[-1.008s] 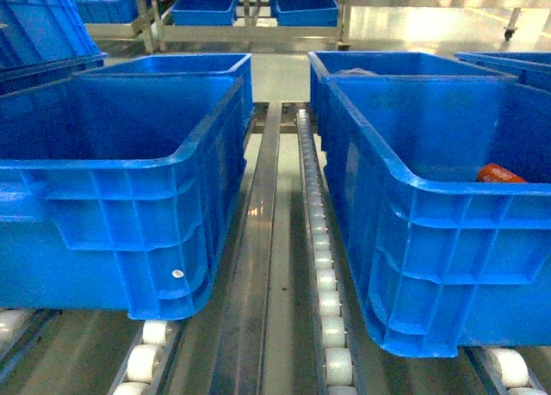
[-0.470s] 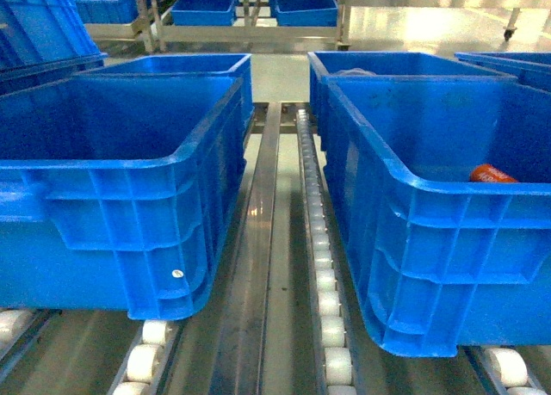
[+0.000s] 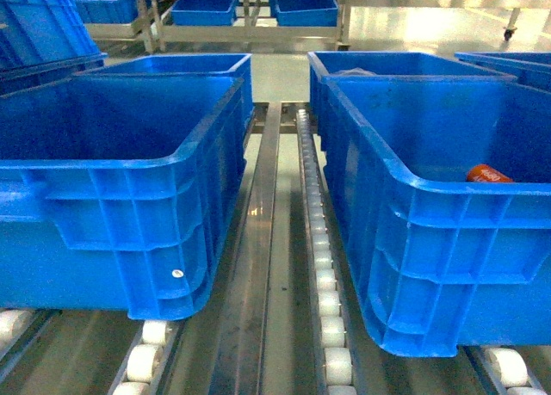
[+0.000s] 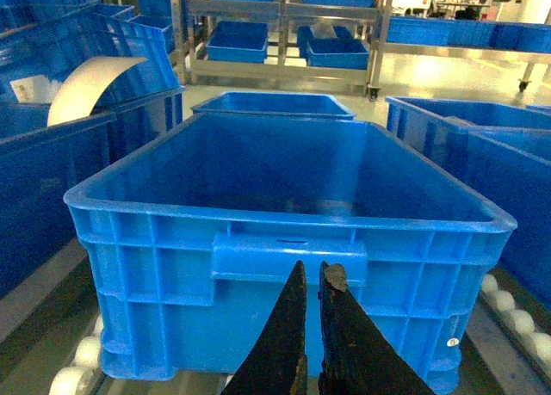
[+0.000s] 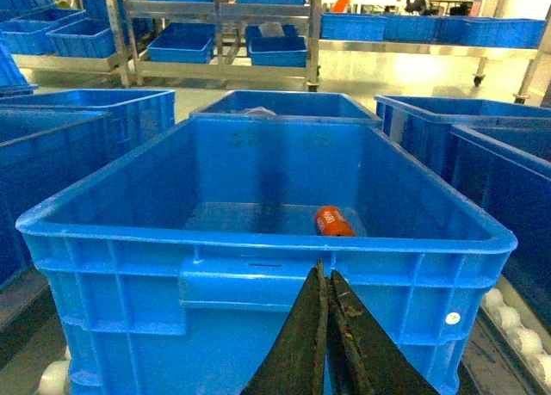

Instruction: Sort blue parts and orange caps into right shelf containers

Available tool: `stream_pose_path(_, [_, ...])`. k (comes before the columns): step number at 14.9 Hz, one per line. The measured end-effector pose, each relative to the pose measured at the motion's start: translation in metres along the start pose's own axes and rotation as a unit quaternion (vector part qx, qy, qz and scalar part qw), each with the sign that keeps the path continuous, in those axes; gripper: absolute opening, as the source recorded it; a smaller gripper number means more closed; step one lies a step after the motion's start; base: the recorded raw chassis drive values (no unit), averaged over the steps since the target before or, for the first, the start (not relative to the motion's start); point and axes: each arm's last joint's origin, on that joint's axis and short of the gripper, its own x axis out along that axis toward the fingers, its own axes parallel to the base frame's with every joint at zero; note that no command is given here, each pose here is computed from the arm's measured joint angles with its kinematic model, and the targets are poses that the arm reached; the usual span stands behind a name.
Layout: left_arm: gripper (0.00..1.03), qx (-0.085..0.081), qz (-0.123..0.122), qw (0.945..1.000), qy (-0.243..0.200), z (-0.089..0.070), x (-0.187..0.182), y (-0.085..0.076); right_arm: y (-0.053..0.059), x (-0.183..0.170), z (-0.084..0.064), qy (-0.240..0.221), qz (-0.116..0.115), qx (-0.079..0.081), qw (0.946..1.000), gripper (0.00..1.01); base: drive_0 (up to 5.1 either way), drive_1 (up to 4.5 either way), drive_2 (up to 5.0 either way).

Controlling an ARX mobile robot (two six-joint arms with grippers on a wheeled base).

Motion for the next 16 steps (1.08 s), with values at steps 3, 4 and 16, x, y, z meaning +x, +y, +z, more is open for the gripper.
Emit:
stream_pose_path(3, [0.02,0.000,0.000,1.0000,0.000,0.000,-0.004,0.000,0.000,-0.004,0.000,0.001,0.000,0.000,1.0000,0.02,0.0,0.00,0.0])
stream_pose_path(4, [0.02,0.000,0.000,1.0000,0.001,0.000,-0.006,0.000,0.000,-0.005,-0.001,0.001,0.000,0.000,1.0000,0.02,0.0,0.00,0.0])
stream_pose_path(16, [0.63,0.002,0.000,1.0000,0.008,-0.004,-0.018,0.000,0.000,-0.016,-0.004,0.006,0.001,0.001,1.0000,0.61,0.0,0.00,0.0])
